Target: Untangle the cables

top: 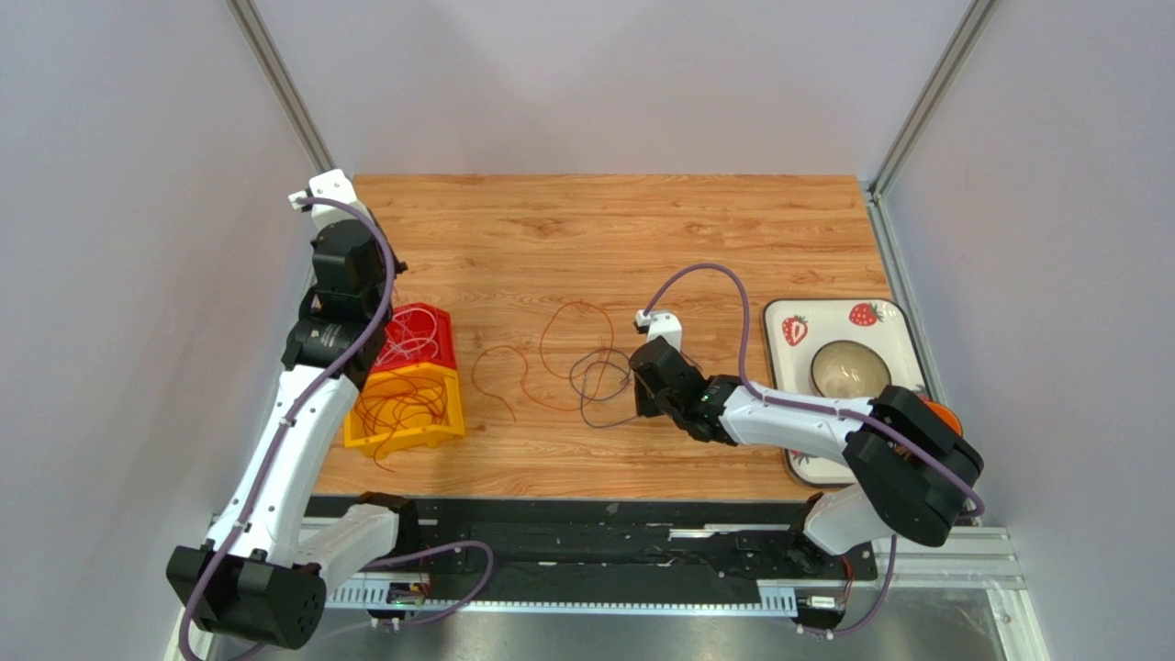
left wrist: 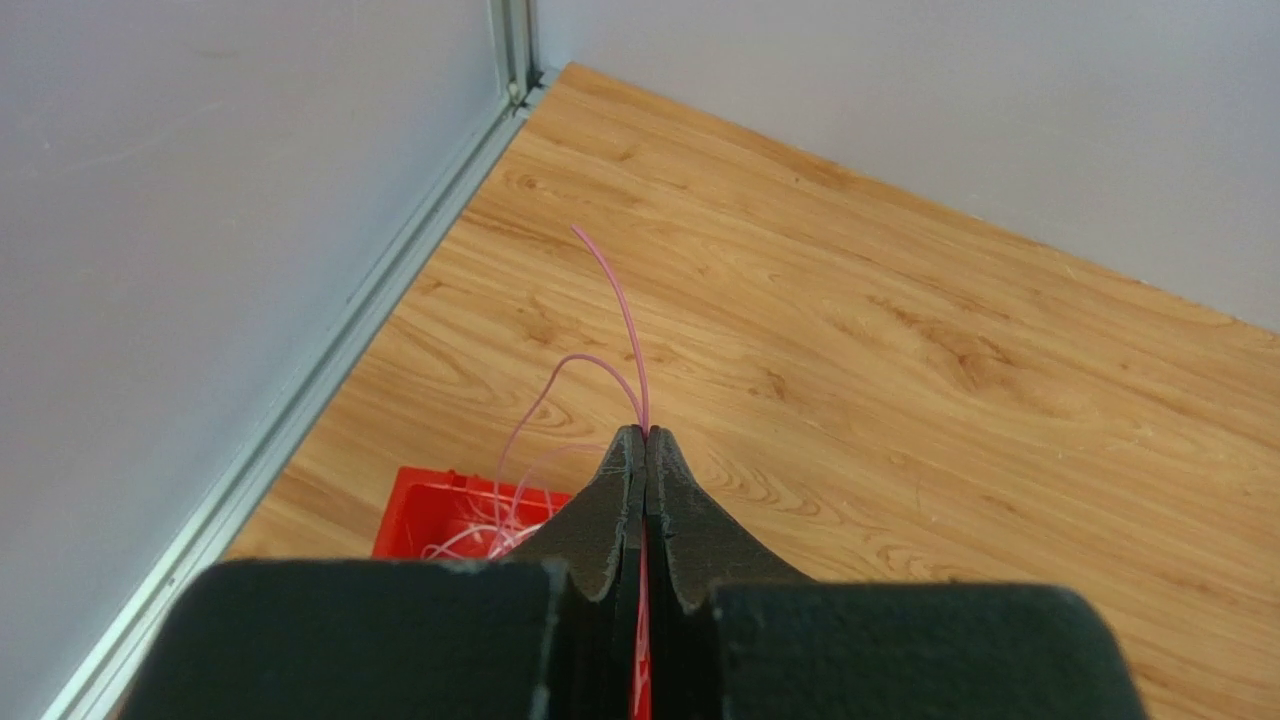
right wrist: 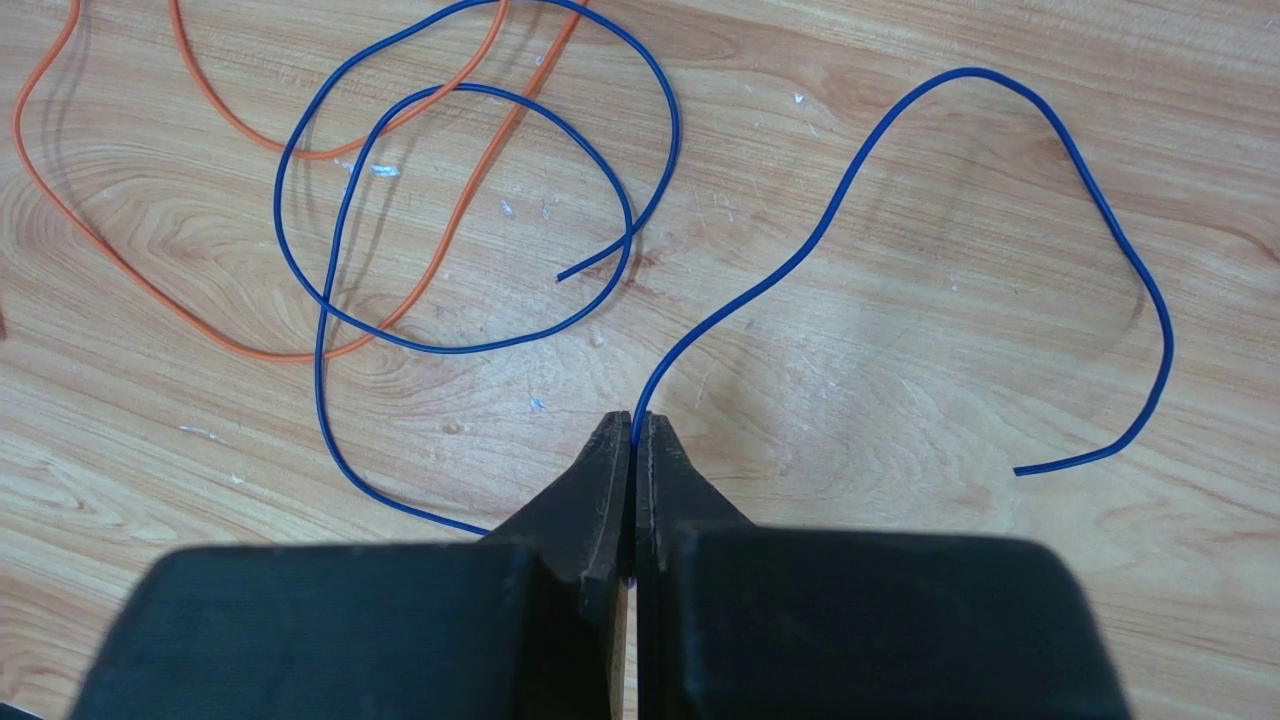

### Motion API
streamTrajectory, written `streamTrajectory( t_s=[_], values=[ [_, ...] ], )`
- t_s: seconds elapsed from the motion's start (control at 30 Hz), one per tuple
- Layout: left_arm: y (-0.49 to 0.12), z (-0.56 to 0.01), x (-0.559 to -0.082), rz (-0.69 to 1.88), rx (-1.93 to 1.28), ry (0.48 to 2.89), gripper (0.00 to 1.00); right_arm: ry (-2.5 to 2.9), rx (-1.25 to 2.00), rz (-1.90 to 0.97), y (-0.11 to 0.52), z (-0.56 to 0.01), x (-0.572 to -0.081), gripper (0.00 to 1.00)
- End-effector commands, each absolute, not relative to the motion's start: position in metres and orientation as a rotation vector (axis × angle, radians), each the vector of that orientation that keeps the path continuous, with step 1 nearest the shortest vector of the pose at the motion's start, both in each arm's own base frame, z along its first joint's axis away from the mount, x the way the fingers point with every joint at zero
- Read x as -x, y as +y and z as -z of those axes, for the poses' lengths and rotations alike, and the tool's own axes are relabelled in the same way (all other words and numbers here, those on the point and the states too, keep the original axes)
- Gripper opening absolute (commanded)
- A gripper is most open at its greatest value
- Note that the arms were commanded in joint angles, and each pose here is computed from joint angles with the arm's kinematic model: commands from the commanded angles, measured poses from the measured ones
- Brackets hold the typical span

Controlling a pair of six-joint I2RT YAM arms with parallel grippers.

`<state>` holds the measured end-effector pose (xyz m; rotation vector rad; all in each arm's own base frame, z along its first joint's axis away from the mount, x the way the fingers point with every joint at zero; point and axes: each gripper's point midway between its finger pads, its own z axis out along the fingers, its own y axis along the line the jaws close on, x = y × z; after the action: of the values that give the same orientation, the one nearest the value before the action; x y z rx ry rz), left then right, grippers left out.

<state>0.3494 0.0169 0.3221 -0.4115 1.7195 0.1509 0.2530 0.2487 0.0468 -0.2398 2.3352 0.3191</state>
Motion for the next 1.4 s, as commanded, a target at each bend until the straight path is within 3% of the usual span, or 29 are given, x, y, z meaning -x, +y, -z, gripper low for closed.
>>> streamTrajectory(
  t_s=[0.0,0.43,0.93,1.37],
  values=[
    [0.019,-0.318,-0.349,-0.121,0.479,1.703,0.00,2.282,0.234,-0.368,0.256,-0.062,-0.259,0.00],
    [0.045,-0.301,-0.379,-0.332,0.589,1.706,0.00,2.261,0.232,-0.393,0.256,-0.066,-0.257,0.00],
    [0.055,-0.200,-0.332,-0.361,0.847,1.813,0.00,2.245,0.229,-0.413,0.254,-0.068,-0.255,0.00],
    [0.047,-0.164,-0.333,-0.349,0.909,1.893,0.00,2.246,0.233,-0.424,0.253,-0.068,-0.252,0.00]
  ],
)
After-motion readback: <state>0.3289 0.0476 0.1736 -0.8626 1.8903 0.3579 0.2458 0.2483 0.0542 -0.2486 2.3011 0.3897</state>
